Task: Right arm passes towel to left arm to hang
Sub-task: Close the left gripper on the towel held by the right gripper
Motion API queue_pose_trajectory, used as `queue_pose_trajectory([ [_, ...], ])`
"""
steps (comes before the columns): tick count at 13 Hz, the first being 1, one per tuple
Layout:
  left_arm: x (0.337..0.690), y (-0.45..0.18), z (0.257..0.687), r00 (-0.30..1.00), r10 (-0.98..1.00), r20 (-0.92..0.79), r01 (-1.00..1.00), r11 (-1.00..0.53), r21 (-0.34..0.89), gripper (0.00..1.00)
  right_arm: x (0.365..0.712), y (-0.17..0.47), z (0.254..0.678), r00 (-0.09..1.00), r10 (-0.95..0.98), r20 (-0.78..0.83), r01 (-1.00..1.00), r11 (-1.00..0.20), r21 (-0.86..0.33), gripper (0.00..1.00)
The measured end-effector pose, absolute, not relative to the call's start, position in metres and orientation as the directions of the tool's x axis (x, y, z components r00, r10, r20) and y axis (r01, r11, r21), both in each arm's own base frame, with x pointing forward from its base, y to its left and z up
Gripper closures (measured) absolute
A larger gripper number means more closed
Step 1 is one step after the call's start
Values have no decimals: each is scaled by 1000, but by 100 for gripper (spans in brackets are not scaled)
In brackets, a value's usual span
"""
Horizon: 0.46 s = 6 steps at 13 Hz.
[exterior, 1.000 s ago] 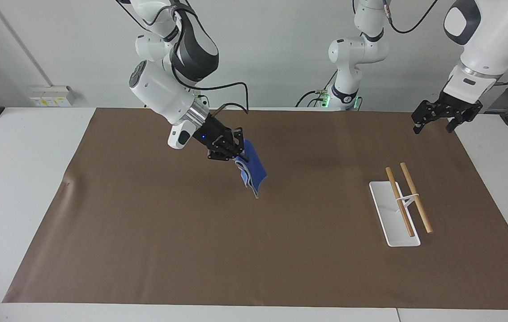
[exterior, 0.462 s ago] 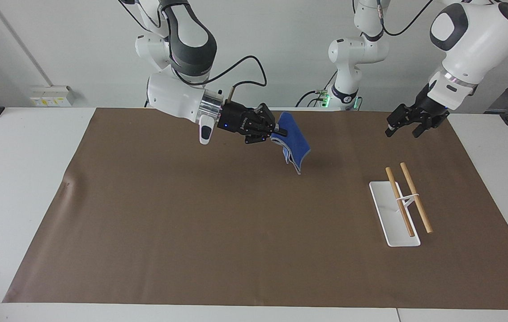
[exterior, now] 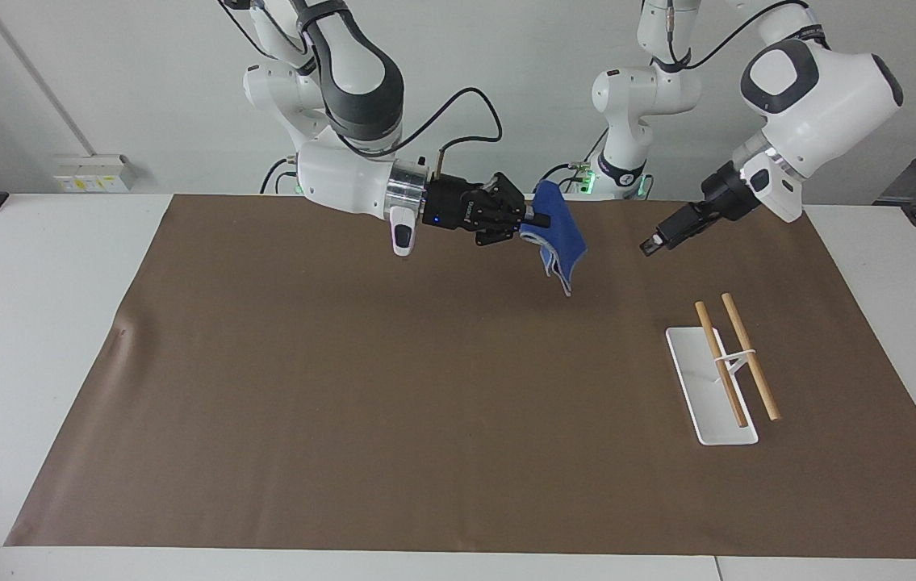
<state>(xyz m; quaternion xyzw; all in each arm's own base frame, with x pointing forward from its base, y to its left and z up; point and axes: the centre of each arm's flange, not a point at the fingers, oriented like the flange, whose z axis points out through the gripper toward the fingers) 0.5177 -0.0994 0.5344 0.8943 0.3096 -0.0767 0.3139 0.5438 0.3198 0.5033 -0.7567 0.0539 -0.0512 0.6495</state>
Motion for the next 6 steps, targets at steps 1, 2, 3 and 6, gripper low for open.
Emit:
queue_pose_trajectory([
  [1,513,-111,529,744,538,-395,664,-536,522,0,542,322,502,989,-147,3,-19,-150,-989,96],
  [2,509,-121,525,693,563,-451,716,-460,525,0,540,325,500,989,-147,1,-22,-154,-988,96],
  [3,504,-130,520,646,580,-496,756,-394,523,0,539,326,499,989,-149,0,-23,-157,-987,96],
  [6,494,-157,501,531,596,-603,825,-202,527,0,539,326,498,989,-150,-1,-25,-158,-987,96],
])
